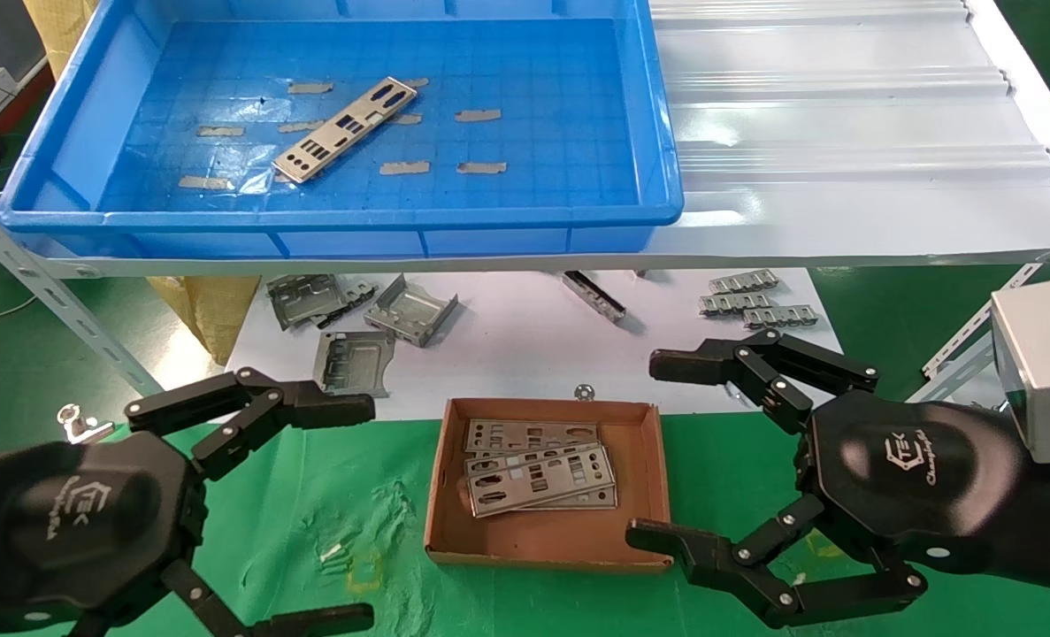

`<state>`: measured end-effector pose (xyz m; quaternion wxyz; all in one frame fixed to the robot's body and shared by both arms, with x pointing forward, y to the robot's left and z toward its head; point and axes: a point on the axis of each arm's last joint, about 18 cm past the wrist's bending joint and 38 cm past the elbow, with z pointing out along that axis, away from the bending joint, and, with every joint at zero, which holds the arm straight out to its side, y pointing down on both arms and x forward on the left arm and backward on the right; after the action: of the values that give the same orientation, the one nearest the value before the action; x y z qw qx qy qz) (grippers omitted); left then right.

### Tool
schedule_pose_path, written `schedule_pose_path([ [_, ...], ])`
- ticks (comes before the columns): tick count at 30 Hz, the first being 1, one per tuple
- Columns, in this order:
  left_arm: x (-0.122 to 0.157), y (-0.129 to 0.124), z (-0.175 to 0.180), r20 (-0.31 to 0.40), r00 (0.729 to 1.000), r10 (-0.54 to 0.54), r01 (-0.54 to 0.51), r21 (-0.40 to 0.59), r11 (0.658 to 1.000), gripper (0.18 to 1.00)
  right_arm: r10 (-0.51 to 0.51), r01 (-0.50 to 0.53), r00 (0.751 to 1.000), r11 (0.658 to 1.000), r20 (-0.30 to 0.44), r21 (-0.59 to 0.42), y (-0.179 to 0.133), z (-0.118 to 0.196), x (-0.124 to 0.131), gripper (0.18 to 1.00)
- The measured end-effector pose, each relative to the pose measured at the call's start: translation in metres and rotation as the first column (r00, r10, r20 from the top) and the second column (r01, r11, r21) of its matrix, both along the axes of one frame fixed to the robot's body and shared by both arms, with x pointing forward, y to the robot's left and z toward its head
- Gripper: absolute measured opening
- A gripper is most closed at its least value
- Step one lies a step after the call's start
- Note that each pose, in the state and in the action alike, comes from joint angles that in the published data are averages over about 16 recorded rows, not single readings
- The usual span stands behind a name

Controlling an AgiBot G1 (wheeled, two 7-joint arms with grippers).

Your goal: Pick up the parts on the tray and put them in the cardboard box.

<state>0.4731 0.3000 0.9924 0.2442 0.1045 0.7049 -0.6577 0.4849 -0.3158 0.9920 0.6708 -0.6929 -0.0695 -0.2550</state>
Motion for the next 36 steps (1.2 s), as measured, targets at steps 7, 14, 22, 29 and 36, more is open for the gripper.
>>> schedule_pose_path([
  [7, -0.0058, 0.0006, 0.0005, 0.002, 1.0, -0.004, 0.004, 0.008, 1.0, 1.001, 0.0, 0.0, 1.0, 1.0, 0.0, 0.0, 0.0, 0.0, 0.0, 1.0],
  [14, -0.0025, 0.0004, 0.0001, -0.001, 1.0, -0.002, 0.002, 0.003, 1.0, 1.001, 0.0, 0.0, 1.0, 1.0, 0.0, 0.0, 0.0, 0.0, 0.0, 1.0],
  [22, -0.0001, 0.0002, -0.0001, -0.003, 1.0, 0.001, -0.001, 0.0, 1.0, 1.001, 0.0, 0.0, 1.0, 1.0, 0.0, 0.0, 0.0, 0.0, 0.0, 1.0],
  [29, 0.0011, 0.0001, -0.0002, -0.004, 1.0, 0.002, -0.002, -0.002, 1.0, 1.001, 0.0, 0.0, 1.0, 1.0, 0.0, 0.0, 0.0, 0.0, 0.0, 1.0],
  [36, 0.0018, 0.0001, -0.0003, -0.004, 1.0, 0.002, -0.002, -0.003, 1.0, 1.001, 0.0, 0.0, 1.0, 1.0, 0.0, 0.0, 0.0, 0.0, 0.0, 1.0],
])
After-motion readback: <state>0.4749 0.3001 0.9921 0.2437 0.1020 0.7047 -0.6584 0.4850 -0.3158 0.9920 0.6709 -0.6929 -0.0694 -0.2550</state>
